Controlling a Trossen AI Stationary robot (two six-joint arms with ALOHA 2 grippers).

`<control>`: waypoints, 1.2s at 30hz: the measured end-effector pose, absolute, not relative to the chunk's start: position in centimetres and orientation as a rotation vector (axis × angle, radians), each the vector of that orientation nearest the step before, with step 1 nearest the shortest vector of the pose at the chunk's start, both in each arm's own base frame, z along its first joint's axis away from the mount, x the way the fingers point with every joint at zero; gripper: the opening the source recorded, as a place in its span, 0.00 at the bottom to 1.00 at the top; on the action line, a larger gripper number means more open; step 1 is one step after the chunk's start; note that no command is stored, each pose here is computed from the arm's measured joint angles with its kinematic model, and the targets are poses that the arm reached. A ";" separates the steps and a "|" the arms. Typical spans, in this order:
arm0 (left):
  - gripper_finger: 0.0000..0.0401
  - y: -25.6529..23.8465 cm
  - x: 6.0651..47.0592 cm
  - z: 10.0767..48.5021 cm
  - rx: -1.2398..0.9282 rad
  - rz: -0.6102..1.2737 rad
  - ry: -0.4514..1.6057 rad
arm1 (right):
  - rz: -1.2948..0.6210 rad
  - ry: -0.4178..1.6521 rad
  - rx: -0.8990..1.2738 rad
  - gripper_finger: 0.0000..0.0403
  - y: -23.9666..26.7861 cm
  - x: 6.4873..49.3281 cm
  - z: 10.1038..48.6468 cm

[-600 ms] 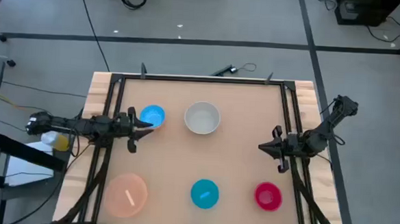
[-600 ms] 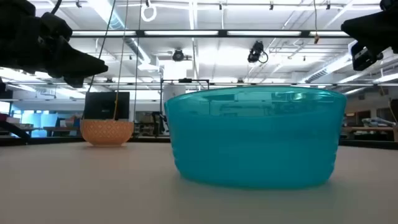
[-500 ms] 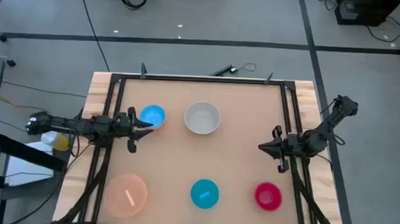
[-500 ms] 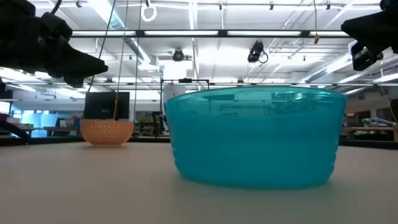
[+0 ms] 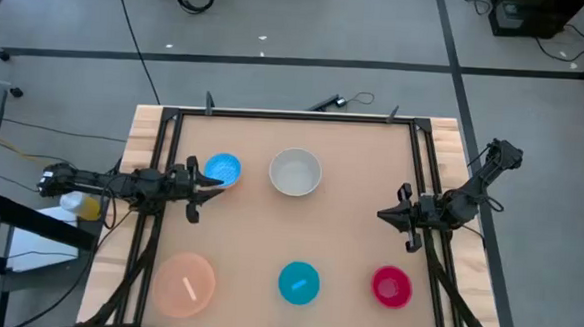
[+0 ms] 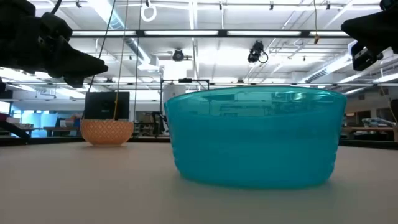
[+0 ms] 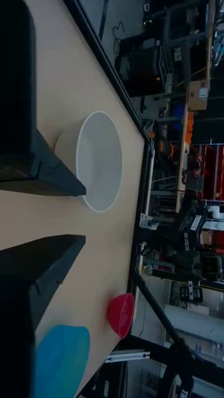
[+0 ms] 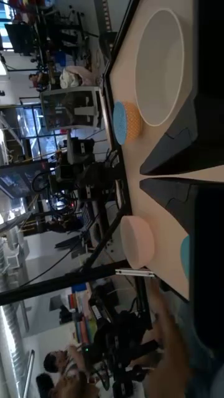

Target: Nest bowls inside each other

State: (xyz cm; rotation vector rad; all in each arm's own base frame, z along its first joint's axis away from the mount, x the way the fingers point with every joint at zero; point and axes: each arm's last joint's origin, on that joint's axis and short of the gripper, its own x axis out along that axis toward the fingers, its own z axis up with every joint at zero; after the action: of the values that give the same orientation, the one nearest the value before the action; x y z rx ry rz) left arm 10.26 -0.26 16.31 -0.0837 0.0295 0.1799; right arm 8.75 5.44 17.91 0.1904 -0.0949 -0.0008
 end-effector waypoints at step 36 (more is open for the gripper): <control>0.28 -0.3 10.3 16.3 0.121 0.176 0.049 | -0.026 -0.096 0.081 0.07 5.4 8.7 17.9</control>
State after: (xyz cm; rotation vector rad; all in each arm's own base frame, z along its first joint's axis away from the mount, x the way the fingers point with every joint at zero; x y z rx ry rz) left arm 10.26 -0.26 16.29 0.1214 0.0489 0.1761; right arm 8.74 5.38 17.94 0.0810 -0.0963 -0.0256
